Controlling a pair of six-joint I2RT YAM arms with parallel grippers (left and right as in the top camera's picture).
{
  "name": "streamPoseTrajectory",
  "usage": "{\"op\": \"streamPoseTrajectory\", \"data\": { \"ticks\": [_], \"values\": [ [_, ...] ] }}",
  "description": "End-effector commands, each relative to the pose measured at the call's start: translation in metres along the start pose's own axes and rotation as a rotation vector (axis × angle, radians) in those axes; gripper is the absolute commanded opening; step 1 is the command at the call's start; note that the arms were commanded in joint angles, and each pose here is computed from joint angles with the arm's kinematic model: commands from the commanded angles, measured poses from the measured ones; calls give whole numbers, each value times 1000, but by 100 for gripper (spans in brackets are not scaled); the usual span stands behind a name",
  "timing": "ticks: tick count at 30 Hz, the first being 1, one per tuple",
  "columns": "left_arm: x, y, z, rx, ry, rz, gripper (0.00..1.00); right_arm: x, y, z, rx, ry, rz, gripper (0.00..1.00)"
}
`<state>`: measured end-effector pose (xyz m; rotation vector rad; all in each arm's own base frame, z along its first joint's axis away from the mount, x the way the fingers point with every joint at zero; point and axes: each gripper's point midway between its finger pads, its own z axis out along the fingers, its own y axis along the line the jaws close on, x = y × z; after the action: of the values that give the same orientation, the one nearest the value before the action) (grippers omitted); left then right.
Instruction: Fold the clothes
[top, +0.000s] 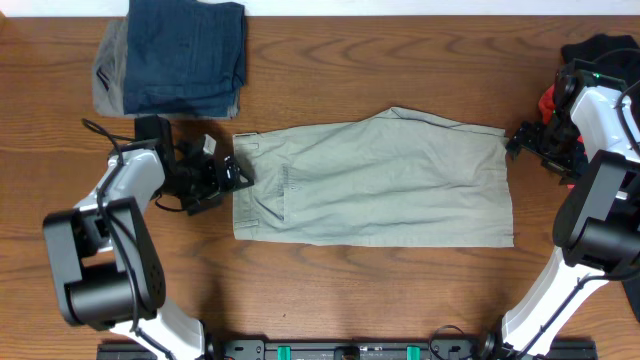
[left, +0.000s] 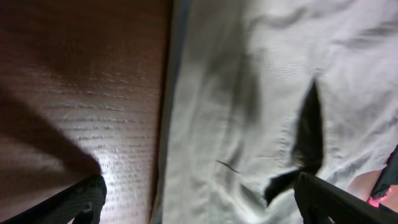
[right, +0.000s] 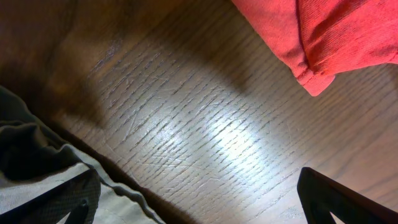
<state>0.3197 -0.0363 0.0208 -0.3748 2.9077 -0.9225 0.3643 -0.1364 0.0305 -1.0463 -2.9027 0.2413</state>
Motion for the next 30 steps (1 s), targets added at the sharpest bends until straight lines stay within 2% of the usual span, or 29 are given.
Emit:
{"op": "streamPoseTrajectory", "data": {
  "ticks": [1, 8, 18, 19, 20, 21, 26, 30],
  "values": [
    [7, 6, 12, 20, 44, -13, 98, -6, -2, -3, 4, -19, 5, 99],
    [10, -1, 19, 84, 69, -27, 98, -6, -2, -3, 4, -19, 5, 99],
    [23, -6, 43, 51, 103, -21, 99, -6, -2, -3, 4, -19, 4, 99],
    [21, -2, 44, 24, 93, -6, 93, -6, -2, -3, 4, -19, 5, 99],
    [19, 1, 45, -2, 86, 4, 80, -6, -2, -3, 4, -19, 5, 99],
    [19, 1, 46, -10, 86, 9, 77, -6, -2, -3, 4, -19, 5, 99],
    [19, -1, 48, -9, 85, 12, 76, -6, -2, -3, 4, -19, 5, 99],
    [19, -1, 48, -9, 84, 13, 63, -6, -2, -3, 4, -19, 5, 99]
  ]
}}
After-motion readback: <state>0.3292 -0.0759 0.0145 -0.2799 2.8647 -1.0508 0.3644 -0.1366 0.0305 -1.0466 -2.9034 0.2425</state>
